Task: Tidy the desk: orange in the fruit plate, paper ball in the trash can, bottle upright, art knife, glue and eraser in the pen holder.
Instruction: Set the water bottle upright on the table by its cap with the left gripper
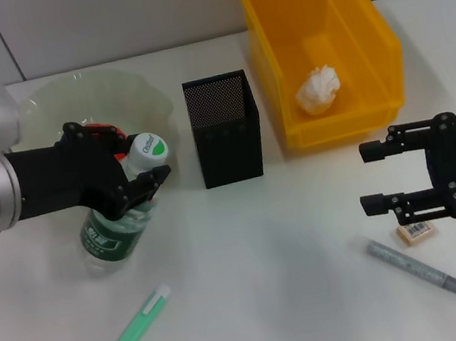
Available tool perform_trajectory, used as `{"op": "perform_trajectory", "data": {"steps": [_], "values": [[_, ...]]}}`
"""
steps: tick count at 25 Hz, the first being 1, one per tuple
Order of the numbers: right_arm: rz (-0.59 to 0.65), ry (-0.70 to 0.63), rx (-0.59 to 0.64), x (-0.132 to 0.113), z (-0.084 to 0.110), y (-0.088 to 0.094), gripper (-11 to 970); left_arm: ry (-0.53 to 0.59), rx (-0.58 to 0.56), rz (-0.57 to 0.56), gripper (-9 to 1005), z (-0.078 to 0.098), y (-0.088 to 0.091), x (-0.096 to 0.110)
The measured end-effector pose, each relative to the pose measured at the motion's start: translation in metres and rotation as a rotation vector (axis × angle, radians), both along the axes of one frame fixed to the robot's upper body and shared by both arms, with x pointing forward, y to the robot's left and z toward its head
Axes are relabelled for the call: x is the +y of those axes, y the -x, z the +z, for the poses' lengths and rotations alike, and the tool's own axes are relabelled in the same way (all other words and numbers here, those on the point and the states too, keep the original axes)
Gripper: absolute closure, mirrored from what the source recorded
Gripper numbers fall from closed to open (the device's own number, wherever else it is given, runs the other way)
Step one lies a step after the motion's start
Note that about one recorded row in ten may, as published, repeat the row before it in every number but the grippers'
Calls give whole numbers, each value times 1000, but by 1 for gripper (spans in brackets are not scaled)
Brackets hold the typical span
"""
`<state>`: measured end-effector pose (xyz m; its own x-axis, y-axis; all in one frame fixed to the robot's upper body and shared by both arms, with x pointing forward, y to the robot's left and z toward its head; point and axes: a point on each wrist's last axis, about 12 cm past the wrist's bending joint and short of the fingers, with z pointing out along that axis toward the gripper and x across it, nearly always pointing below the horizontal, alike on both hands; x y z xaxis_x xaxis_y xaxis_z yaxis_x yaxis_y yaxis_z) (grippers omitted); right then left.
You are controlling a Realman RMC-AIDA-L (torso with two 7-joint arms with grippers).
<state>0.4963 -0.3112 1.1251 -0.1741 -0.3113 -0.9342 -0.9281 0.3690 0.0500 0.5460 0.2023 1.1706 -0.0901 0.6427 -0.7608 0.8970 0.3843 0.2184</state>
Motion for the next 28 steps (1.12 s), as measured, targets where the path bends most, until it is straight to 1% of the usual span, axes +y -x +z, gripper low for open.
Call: {"op": "perform_trajectory", "data": {"steps": [1,4,21,24,28], "values": [[0,0,0,0,0,0,264,22,-2,0,556,0,2,3],[1,0,-1,0,0,0,264,39,-7,3,556,0,3,8],[4,1,-3,1,1,-1,264,47,1,45,556,-1,1,22],[5,1,-4,1,1,-2,264,48,11,55,556,-4,3,26],[6,1,-5,1,1,-2,264,47,9,60,556,-3,5,27]]}}
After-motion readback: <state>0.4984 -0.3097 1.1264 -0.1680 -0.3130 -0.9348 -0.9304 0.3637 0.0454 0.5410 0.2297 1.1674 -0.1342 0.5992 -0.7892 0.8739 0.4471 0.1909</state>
